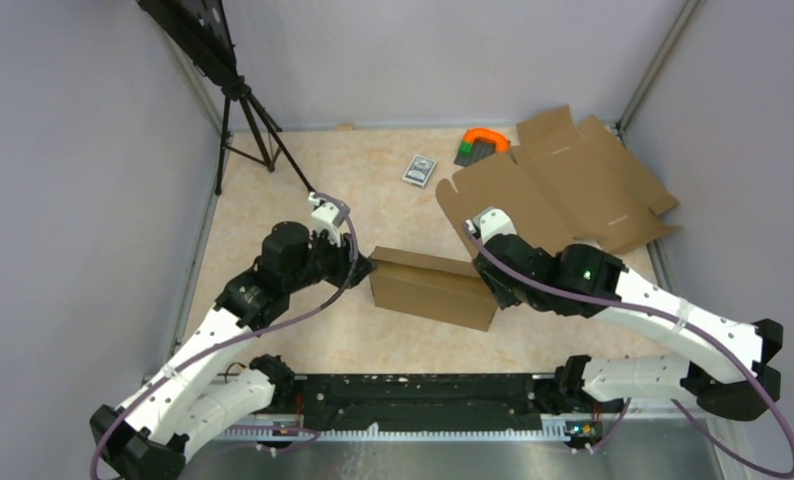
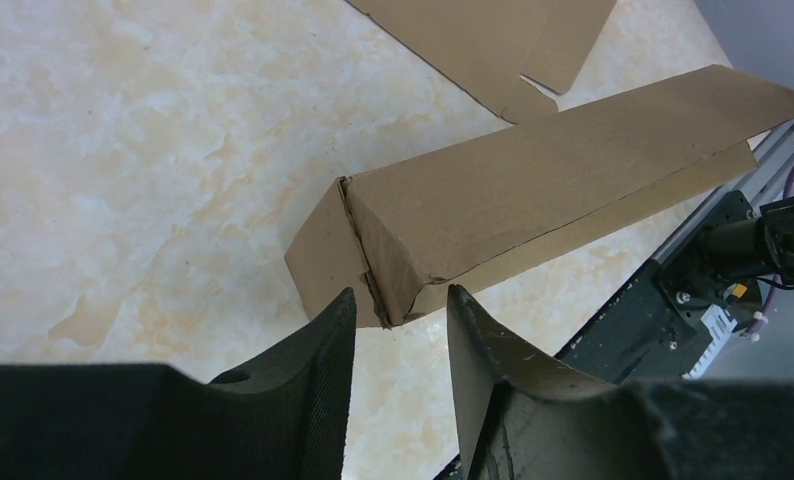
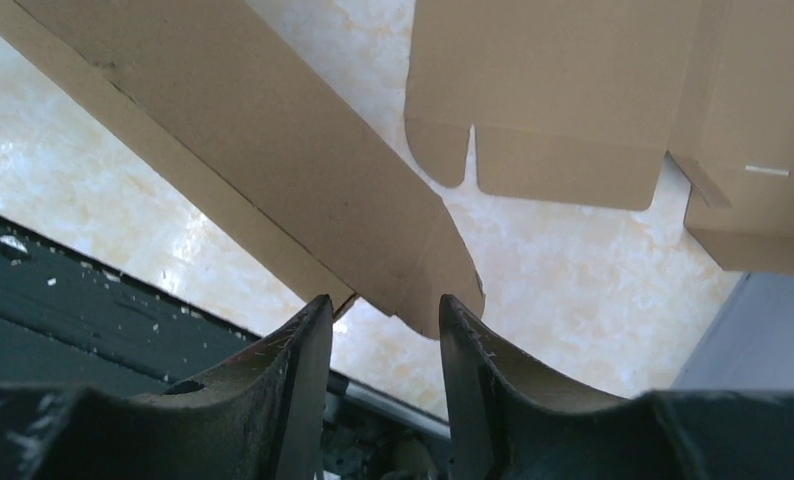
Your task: Fold the paper box
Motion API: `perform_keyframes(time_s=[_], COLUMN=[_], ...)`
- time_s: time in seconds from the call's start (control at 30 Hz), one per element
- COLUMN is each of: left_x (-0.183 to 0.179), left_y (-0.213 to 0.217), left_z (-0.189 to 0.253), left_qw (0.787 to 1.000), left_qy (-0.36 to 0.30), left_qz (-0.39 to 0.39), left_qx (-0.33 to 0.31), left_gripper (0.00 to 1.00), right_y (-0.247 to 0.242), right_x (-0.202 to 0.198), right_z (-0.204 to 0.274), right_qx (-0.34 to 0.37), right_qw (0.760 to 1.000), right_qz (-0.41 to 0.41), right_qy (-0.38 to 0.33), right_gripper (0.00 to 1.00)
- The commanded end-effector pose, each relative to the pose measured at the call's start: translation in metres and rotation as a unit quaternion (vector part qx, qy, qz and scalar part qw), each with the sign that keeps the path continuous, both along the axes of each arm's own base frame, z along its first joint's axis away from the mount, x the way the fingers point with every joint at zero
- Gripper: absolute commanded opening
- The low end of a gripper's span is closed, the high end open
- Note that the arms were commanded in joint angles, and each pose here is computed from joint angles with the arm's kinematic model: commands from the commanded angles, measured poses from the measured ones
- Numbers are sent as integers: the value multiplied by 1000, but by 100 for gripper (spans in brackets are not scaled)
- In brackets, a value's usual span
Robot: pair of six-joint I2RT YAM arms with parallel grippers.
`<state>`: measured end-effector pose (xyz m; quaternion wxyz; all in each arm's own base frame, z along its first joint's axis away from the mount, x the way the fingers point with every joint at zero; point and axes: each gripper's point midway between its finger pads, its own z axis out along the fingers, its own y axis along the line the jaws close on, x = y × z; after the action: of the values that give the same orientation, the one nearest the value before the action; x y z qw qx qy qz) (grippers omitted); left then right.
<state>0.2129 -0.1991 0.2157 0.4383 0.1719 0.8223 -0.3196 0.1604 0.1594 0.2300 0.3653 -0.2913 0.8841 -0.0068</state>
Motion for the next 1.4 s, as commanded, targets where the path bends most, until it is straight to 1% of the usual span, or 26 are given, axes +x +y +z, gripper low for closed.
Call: perform_keyframes(time_s=[0.0, 0.13, 0.27, 0.3, 0.37, 0.47, 0.57, 0.6, 0.7, 0.83, 0.97, 1.1, 1.3, 1.37], left_x=[7, 8, 9, 9, 11, 12, 12, 12, 12, 13, 15, 17, 18, 19], left_y=[-7, -5, -6, -5, -4, -4, -3, -3, -4, -7, -10, -9, -11, -10], left_z=[28, 26, 26, 26, 24, 23, 23, 23, 22, 21, 22, 21, 15, 14], left_qw=[999, 999, 999, 999, 999, 999, 999, 999, 999, 999, 999, 999, 999, 999], left_qy=[-36, -37, -39, -40, -38, -34, -35, -34, -32, -31, -34, -35, -26, -25], left_qz=[2, 8, 10, 12, 16, 21, 23, 23, 21, 19, 17, 21, 23, 27], left_qx=[-19, -11, -8, -6, -3, -1, -1, -1, -2, -7, -14, -12, -11, -9], left_gripper=[40, 39, 38, 36, 33, 33, 32, 32, 30, 29, 27, 26, 25, 20], right_y=[-2, -10, -21, -19, -17, -17, -14, -12, -7, -1, 4, 16, 27, 31], right_x=[-9, -17, -13, -12, -6, 4, 11, 12, 13, 14, 14, 10, 4, 0], right_z=[11, 7, -5, -9, -12, -7, -8, -11, -14, -6, 4, 5, -3, -8], right_qx=[5, -4, -30, -29, -32, -37, -48, -54, -56, -24, 20, 70, 165, 202], right_qw=[1000, 999, 997, 997, 996, 995, 993, 993, 994, 996, 996, 994, 980, 973], right_qz=[-18, -31, -64, -65, -78, -97, -101, -99, -96, -86, -81, -76, -106, -113], right_qy=[17, 33, 27, 25, 14, -12, -27, -25, -20, -30, -38, -29, -13, -3], right_gripper=[46, 49, 49, 49, 46, 39, 36, 32, 18, 0, 0, 0, 1, 2])
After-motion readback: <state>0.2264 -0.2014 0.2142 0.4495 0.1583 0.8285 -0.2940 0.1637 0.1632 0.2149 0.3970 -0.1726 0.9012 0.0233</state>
